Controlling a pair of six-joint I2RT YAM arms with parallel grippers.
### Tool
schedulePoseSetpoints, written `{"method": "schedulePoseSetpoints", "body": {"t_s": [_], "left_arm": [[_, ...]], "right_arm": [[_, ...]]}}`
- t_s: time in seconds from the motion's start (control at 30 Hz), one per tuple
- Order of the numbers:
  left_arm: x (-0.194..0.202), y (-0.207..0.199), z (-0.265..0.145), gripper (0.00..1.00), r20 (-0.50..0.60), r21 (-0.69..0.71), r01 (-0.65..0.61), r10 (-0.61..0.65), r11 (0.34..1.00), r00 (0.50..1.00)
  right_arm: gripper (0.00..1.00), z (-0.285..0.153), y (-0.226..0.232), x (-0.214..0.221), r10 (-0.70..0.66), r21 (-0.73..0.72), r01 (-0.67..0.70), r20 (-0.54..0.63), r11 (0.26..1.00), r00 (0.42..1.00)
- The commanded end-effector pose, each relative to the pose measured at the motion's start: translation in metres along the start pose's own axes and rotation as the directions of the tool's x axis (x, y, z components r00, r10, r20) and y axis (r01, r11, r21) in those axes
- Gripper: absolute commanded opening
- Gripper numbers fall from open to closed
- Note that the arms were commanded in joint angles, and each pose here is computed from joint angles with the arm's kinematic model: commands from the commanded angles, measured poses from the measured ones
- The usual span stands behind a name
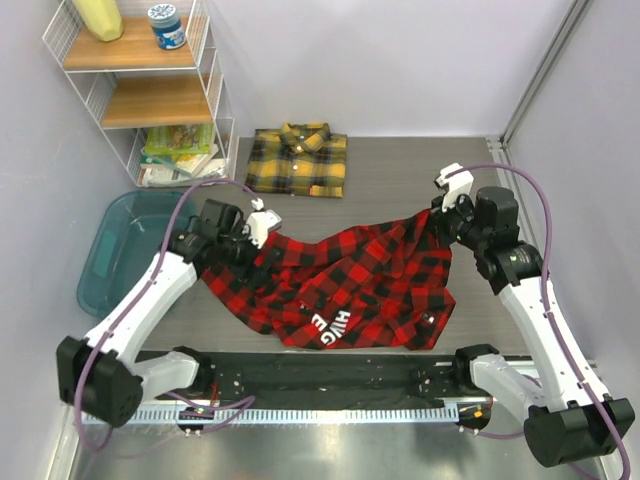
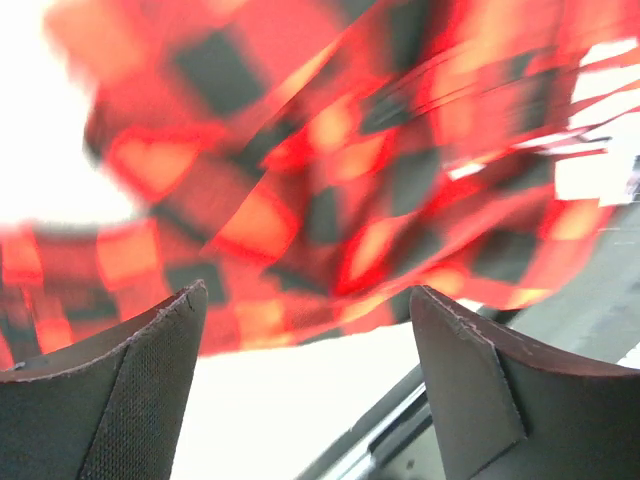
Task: Fold and stack the long sleeve shirts
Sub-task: Flatten the shirt out
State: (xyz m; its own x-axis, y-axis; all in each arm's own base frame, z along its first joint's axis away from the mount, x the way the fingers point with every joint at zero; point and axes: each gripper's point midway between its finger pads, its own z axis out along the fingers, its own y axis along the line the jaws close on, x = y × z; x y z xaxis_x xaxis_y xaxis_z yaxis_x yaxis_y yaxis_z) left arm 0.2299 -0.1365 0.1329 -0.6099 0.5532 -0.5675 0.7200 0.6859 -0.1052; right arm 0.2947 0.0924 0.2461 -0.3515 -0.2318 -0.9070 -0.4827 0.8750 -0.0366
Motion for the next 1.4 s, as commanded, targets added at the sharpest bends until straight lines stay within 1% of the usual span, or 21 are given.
{"method": "schedulePoseSetpoints", "body": {"t_s": [0.0,0.07,0.13,0.2,0.23,0.37,0.47,0.53,0.6,0.67,0.73,0.77,0.8,0.9,1.0,1.03,1.07,1.1,1.13,1.2,1.37], "left_arm": [[-0.039,-0.059,0.008,0.83,0.133,0.161,-0.203,0.182,0.966,0.974],[-0.044,-0.064,0.026,0.83,0.115,0.122,-0.209,0.195,0.970,0.974],[-0.042,-0.071,0.051,0.83,0.065,0.129,-0.214,0.207,0.968,0.976],[-0.052,-0.073,0.064,0.84,0.068,0.110,-0.222,0.216,0.969,0.974],[-0.047,-0.073,0.078,0.85,0.029,0.113,-0.220,0.218,0.969,0.976],[-0.053,-0.074,0.101,0.86,0.014,0.060,-0.286,0.286,0.956,0.958],[-0.050,-0.074,0.113,0.81,-0.022,0.047,-0.287,0.288,0.957,0.957],[-0.049,-0.078,0.115,0.71,-0.024,0.062,-0.285,0.287,0.957,0.958],[-0.058,-0.083,0.107,0.63,0.020,0.072,-0.282,0.281,0.957,0.959],[-0.071,-0.094,0.093,0.63,0.083,0.107,-0.279,0.271,0.954,0.959],[-0.081,-0.104,0.082,0.57,0.123,0.138,-0.277,0.261,0.951,0.957],[-0.085,-0.111,0.076,0.49,0.145,0.167,-0.278,0.255,0.946,0.956],[-0.091,-0.114,0.071,0.34,0.164,0.175,-0.280,0.253,0.944,0.954],[-0.095,-0.122,0.069,0.21,0.159,0.213,-0.272,0.241,0.938,0.957],[-0.088,-0.125,0.073,0.14,0.111,0.249,-0.260,0.239,0.933,0.965],[-0.086,-0.124,0.077,0.21,0.096,0.245,-0.249,0.232,0.937,0.968],[-0.083,-0.121,0.080,0.31,0.087,0.234,-0.240,0.226,0.942,0.970],[-0.082,-0.119,0.082,0.48,0.084,0.223,-0.243,0.230,0.944,0.970],[-0.080,-0.116,0.087,0.53,0.071,0.214,-0.240,0.230,0.947,0.971],[-0.075,-0.105,0.095,0.62,0.045,0.159,-0.237,0.233,0.958,0.971],[-0.059,-0.097,0.119,0.63,-0.035,0.148,-0.239,0.246,0.960,0.969]], "right_arm": [[0.01,-0.002,0.006,-0.024,-0.001,-0.033,0.004,0.093,0.999,0.996],[0.01,-0.002,0.006,-0.025,0.004,-0.033,0.000,0.094,0.999,0.996],[0.01,-0.002,0.007,-0.025,0.008,-0.040,-0.004,0.096,0.999,0.995],[0.01,-0.004,0.010,-0.025,0.009,-0.050,-0.004,0.098,0.999,0.995],[0.01,-0.004,0.010,-0.025,0.008,-0.054,-0.003,0.097,0.999,0.995],[0.01,-0.007,0.012,-0.022,0.004,-0.058,0.001,0.083,0.998,0.997],[0.01,-0.008,0.013,-0.019,0.000,-0.066,0.005,0.075,0.998,0.997],[0.01,-0.009,0.014,-0.018,-0.005,-0.066,0.009,0.074,0.998,0.997],[0.01,-0.009,0.014,-0.015,-0.011,-0.066,0.016,0.067,0.998,0.998],[0.01,-0.010,0.015,-0.012,-0.010,-0.072,0.014,0.055,0.997,0.998],[0.01,-0.009,0.015,-0.008,-0.013,-0.075,0.017,0.046,0.997,0.999],[0.01,-0.008,0.016,-0.008,-0.013,-0.076,0.017,0.046,0.997,0.999],[0.01,-0.008,0.016,-0.007,-0.016,-0.077,0.019,0.045,0.997,0.999],[0.01,-0.008,0.015,-0.005,-0.016,-0.074,0.019,0.040,0.997,0.999],[0.01,-0.009,0.015,-0.005,-0.018,-0.071,0.021,0.042,0.997,0.999],[0.01,-0.008,0.015,-0.005,-0.019,-0.071,0.022,0.041,0.997,0.999],[0.01,-0.009,0.015,-0.005,-0.019,-0.070,0.022,0.041,0.997,0.999],[0.01,-0.010,0.015,-0.006,-0.019,-0.069,0.022,0.042,0.997,0.999],[0.01,-0.010,0.015,-0.005,-0.021,-0.072,0.024,0.041,0.997,0.999],[0.01,-0.011,0.016,-0.006,-0.024,-0.074,0.028,0.043,0.997,0.999],[0.01,-0.011,0.016,-0.005,-0.024,-0.074,0.027,0.040,0.997,0.999]]}}
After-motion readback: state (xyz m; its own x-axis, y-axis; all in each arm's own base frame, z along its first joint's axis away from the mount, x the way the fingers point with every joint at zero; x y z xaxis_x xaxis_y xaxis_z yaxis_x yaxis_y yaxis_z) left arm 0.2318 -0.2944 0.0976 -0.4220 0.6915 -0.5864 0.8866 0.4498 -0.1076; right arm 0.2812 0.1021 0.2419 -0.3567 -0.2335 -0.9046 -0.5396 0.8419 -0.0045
